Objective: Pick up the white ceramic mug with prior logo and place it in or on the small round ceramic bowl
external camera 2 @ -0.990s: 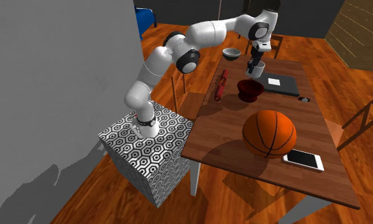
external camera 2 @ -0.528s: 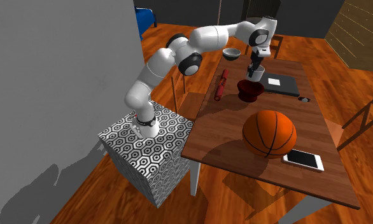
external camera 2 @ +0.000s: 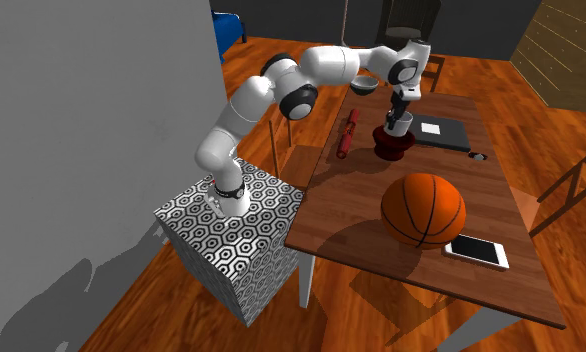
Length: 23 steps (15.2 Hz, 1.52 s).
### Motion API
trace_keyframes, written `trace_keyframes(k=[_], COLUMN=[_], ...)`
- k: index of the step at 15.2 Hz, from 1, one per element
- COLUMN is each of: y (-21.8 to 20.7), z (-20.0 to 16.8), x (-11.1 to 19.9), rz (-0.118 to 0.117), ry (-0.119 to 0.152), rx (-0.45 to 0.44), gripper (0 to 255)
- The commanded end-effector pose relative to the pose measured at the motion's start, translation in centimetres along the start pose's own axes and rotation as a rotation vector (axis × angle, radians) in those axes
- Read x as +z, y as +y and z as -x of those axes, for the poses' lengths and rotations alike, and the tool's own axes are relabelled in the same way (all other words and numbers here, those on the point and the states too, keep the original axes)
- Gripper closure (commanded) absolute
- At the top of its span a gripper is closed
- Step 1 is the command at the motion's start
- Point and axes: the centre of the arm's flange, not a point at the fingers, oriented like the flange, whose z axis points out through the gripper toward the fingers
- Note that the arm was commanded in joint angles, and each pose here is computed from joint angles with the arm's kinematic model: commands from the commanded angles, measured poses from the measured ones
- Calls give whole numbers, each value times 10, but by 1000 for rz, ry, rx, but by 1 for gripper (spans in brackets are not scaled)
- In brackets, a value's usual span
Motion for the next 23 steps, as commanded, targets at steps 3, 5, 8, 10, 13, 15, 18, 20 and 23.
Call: trace_keyframes(k=[3, 5, 8, 10, 13, 15, 18, 20, 23], y=[1, 1, 1, 1, 1, 1, 1, 1, 1], z=[0, 0, 0, 0, 0, 0, 0, 1, 0], x=[7, 7, 7, 6, 7, -7, -43, -43, -43], rz=[-1, -1, -1, -1, -1, -1, -1, -1, -1], ry=[0, 0, 0, 0, 0, 0, 0, 0, 0], rx=[0, 0, 0, 0, 0, 0, 0, 0, 0], gripper=[255, 255, 255, 0, 0, 0, 0, 0, 0])
